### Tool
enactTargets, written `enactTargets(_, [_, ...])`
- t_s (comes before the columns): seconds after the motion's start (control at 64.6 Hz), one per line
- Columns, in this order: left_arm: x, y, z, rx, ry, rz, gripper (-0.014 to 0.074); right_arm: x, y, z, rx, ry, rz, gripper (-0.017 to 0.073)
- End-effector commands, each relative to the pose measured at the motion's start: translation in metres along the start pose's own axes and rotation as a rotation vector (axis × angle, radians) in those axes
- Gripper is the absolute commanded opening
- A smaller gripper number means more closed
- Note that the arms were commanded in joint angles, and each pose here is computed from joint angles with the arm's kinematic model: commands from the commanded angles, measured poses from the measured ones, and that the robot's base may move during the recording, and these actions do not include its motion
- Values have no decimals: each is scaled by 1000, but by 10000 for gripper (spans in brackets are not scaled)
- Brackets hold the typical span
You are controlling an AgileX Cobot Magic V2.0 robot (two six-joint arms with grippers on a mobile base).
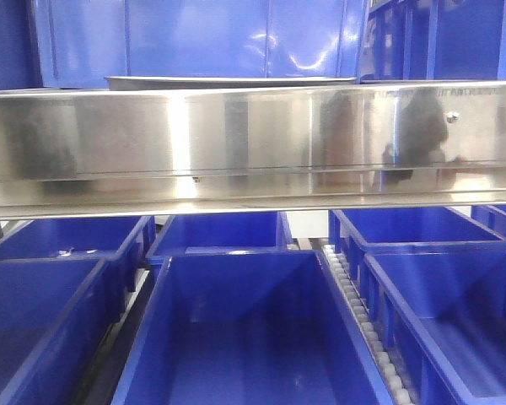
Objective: Stack silver trays without gaps
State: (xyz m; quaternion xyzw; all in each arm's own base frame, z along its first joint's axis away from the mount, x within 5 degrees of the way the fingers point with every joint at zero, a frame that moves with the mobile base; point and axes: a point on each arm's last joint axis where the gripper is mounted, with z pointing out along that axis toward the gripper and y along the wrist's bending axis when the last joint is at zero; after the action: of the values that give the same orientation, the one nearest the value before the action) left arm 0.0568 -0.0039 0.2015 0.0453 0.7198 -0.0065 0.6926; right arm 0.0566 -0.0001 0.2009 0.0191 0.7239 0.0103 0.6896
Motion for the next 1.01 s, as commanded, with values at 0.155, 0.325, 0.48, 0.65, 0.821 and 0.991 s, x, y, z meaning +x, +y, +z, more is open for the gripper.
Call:
enactTargets(0.155, [-1,0,-1,-5,-11,-138,11,-2,0,0,4,-24,-8,-78])
enactTargets(0.325, [-1,1,-1,-7,-11,-121,11,-2,0,0,4,-24,-8,-78])
enactTargets(0.48, [-1,0,-1,-4,-12,-113,11,-2,0,0,4,-24,-8,-78])
enactTargets(0.65, [-1,0,-1,0,-12,-69,11,-2,0,0,4,-24,-8,-78])
enactTargets(0.821, [-1,0,-1,0,-14,-47,11,-2,0,0,4,-24,-8,-78])
enactTargets(0.991, [-1,0,-1,-1,-14,-46,11,-2,0,0,4,-24,-8,-78])
